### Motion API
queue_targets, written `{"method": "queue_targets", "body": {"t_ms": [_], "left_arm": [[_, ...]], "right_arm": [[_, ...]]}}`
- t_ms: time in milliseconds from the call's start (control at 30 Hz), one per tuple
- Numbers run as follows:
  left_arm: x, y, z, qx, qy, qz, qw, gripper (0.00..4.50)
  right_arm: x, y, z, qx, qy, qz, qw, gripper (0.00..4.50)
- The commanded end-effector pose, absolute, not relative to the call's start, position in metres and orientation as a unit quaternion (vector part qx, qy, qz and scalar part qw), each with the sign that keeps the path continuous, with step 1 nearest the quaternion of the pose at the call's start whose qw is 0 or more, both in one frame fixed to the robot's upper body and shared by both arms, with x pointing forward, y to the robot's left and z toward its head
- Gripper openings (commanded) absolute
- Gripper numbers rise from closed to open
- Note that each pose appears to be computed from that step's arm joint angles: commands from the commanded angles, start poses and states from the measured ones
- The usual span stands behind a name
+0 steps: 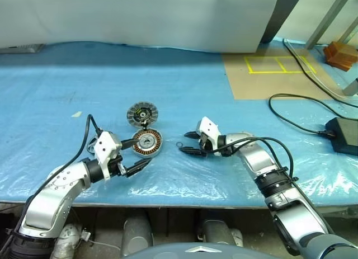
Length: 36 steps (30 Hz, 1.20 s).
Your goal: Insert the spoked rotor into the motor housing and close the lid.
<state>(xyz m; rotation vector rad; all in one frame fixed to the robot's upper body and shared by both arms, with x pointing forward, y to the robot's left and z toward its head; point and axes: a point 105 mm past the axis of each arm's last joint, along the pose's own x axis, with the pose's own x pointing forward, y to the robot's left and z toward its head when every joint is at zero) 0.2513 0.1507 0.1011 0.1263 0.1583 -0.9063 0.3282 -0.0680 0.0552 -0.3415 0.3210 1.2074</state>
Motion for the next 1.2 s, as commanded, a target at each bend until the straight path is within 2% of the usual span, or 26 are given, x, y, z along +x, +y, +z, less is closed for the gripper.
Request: {"method": "queue_targets", "body": {"t_ms": [33, 133, 200, 267, 367, 433, 700, 867, 1000, 1200], "left_arm": [[0.250, 0.150, 0.104, 0.064, 0.066, -0.439, 0.894, 4.07], [0.249, 0.150, 0.104, 0.062, 0.066, -0.442, 0.893, 4.07], [0.247, 0.150, 0.103, 0.065, 0.068, -0.446, 0.890, 4.07], [0.246, 0.152, 0.103, 0.066, 0.070, -0.448, 0.889, 4.07], [0.246, 0.154, 0.102, 0.068, 0.073, -0.446, 0.890, 4.07], [0.247, 0.155, 0.101, 0.070, 0.073, -0.444, 0.890, 4.07], [0.246, 0.155, 0.102, 0.066, 0.073, -0.446, 0.890, 4.07], [0.245, 0.158, 0.110, 0.046, 0.060, -0.443, 0.893, 4.07], [0.249, 0.163, 0.110, 0.052, 0.060, -0.433, 0.898, 4.07], [0.247, 0.172, 0.104, 0.072, 0.076, -0.424, 0.900, 4.07]], "right_arm": [[0.320, -0.063, 0.042, -0.174, 0.166, 0.576, 0.781, 3.10], [0.318, -0.060, 0.041, -0.174, 0.164, 0.582, 0.777, 3.10], [0.317, -0.056, 0.043, -0.167, 0.160, 0.586, 0.777, 2.74], [0.317, -0.054, 0.044, -0.167, 0.157, 0.588, 0.776, 2.25], [0.316, -0.052, 0.042, -0.170, 0.157, 0.588, 0.775, 1.13], [0.317, -0.052, 0.042, -0.171, 0.157, 0.586, 0.776, 0.57], [0.322, -0.058, 0.046, -0.178, 0.145, 0.583, 0.779, 0.57], [0.332, -0.042, 0.086, -0.129, 0.105, 0.589, 0.791, 0.57], [0.335, -0.025, 0.119, -0.118, 0.062, 0.611, 0.780, 0.57], [0.324, -0.002, 0.125, -0.104, 0.066, 0.646, 0.753, 0.57]]}}
